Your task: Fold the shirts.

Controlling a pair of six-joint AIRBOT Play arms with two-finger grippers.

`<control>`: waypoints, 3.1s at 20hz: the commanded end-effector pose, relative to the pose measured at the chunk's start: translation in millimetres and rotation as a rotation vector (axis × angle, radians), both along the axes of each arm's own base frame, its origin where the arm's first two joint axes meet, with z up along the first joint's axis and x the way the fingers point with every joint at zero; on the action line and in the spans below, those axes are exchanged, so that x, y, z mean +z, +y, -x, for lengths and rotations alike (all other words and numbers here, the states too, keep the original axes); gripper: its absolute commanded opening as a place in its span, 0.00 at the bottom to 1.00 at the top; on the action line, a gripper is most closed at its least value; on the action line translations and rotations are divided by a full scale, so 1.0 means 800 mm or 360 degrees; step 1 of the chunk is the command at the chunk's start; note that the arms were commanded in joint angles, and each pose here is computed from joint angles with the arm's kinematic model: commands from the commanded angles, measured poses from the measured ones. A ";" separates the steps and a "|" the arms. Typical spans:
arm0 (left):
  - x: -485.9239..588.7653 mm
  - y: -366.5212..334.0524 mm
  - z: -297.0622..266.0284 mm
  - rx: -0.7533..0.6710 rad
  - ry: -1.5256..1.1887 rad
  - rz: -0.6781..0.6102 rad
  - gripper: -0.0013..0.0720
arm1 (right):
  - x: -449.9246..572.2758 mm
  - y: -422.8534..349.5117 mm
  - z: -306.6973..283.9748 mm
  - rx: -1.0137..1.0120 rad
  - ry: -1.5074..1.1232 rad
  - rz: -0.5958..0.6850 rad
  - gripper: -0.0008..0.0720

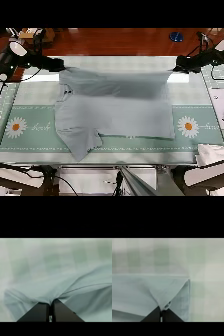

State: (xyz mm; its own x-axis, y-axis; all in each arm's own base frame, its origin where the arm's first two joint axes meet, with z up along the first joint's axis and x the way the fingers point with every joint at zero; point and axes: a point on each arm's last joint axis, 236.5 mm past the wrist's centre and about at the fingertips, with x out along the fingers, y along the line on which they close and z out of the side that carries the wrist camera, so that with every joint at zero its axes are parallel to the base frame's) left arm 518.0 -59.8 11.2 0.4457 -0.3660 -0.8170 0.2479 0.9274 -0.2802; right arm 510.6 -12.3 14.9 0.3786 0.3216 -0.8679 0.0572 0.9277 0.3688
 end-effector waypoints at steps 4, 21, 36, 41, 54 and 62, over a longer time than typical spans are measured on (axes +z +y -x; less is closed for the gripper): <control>-0.057 0.000 0.070 -0.0093 0.0490 0.0021 0.05 | -0.038 0.006 0.052 0.0125 0.0320 0.0072 0.04; -0.054 0.071 0.203 0.0107 0.1125 0.0077 0.75 | -0.018 -0.060 0.170 0.0173 0.0707 0.0237 0.63; -0.133 0.008 0.415 0.0317 0.1163 0.0472 0.75 | -0.036 -0.009 0.266 -0.0090 0.0407 -0.0497 0.69; -0.141 -0.002 0.364 0.0450 0.0955 0.0482 0.60 | -0.035 -0.008 0.264 -0.0099 0.0404 -0.0511 0.69; -0.148 -0.005 0.400 0.0296 0.1137 0.0498 0.05 | -0.071 -0.078 0.342 -0.0440 0.0567 -0.0234 0.75; -0.148 -0.005 0.400 0.0295 0.1134 0.0501 0.05 | -0.147 0.008 0.393 -0.0460 0.0741 -0.0508 0.80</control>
